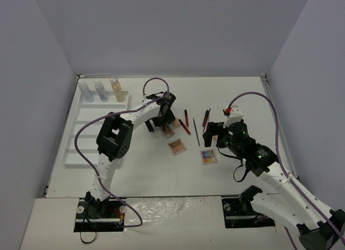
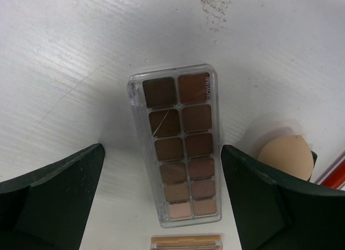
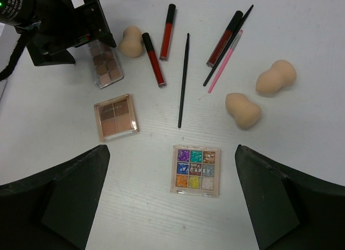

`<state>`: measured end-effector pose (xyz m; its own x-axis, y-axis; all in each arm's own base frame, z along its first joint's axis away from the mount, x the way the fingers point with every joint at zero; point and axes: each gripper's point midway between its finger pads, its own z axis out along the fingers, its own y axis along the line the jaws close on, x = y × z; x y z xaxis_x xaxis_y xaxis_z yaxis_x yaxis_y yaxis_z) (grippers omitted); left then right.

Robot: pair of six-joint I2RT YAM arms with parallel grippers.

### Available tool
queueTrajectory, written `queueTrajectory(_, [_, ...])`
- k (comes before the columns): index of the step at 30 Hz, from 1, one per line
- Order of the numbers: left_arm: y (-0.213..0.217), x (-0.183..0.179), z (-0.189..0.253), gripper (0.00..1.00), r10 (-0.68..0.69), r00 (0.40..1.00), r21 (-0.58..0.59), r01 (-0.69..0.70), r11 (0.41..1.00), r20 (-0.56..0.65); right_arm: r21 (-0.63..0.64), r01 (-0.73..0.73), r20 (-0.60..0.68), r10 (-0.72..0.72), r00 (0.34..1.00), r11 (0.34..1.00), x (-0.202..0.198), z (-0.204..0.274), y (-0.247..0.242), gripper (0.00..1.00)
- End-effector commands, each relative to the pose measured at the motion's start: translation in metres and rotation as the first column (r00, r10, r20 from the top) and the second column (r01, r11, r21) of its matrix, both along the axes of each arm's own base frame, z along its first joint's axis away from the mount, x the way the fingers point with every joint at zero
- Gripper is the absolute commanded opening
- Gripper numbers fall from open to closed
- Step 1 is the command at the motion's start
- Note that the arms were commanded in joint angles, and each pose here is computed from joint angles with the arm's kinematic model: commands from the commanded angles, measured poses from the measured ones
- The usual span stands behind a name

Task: Organize the makeup

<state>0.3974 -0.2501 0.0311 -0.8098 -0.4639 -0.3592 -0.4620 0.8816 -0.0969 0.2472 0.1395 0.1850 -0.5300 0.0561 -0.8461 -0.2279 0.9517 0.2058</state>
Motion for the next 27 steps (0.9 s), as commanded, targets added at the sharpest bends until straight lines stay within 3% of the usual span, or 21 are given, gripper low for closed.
queueTrajectory(1, [-0.004,-0.005,0.003,0.79,0.044,0.999,-0.021,-0.044,0.999,-0.014,0.013,-0.026,0.025,0.025,0.999,1.000,0.003,0.008,0.005,1.00])
queueTrajectory(5, [0.002,-0.020,-0.005,0.50,0.049,0.998,-0.019,-0.050,0.999,-0.042,0.008,-0.021,0.023,0.020,1.000,1.000,0.004,0.006,0.004,1.00])
queueTrajectory(8, [0.009,-0.027,0.001,0.33,0.043,0.998,-0.014,-0.044,0.999,-0.036,0.007,-0.018,0.017,0.018,1.000,1.000,0.004,0.005,0.004,1.00])
queueTrajectory(11, [0.011,-0.026,0.029,0.27,0.030,0.999,-0.045,-0.029,0.999,0.016,0.004,-0.023,0.007,0.023,1.000,1.000,0.005,0.002,0.006,1.00])
queueTrajectory(16, [0.030,-0.015,0.090,0.26,0.037,0.990,-0.053,-0.030,0.998,0.139,-0.003,-0.020,0.012,0.020,1.000,1.000,0.006,0.003,0.005,1.00])
queueTrajectory(21, [0.079,0.000,0.122,0.26,0.159,0.965,-0.111,-0.139,0.984,0.207,-0.011,-0.013,0.025,0.013,1.000,1.000,0.007,0.007,0.003,1.00])
queueTrajectory(27, [0.156,0.019,0.131,0.26,0.380,0.894,-0.185,-0.343,0.921,0.238,-0.009,-0.009,0.037,0.009,0.999,1.000,0.008,0.010,0.002,1.00])
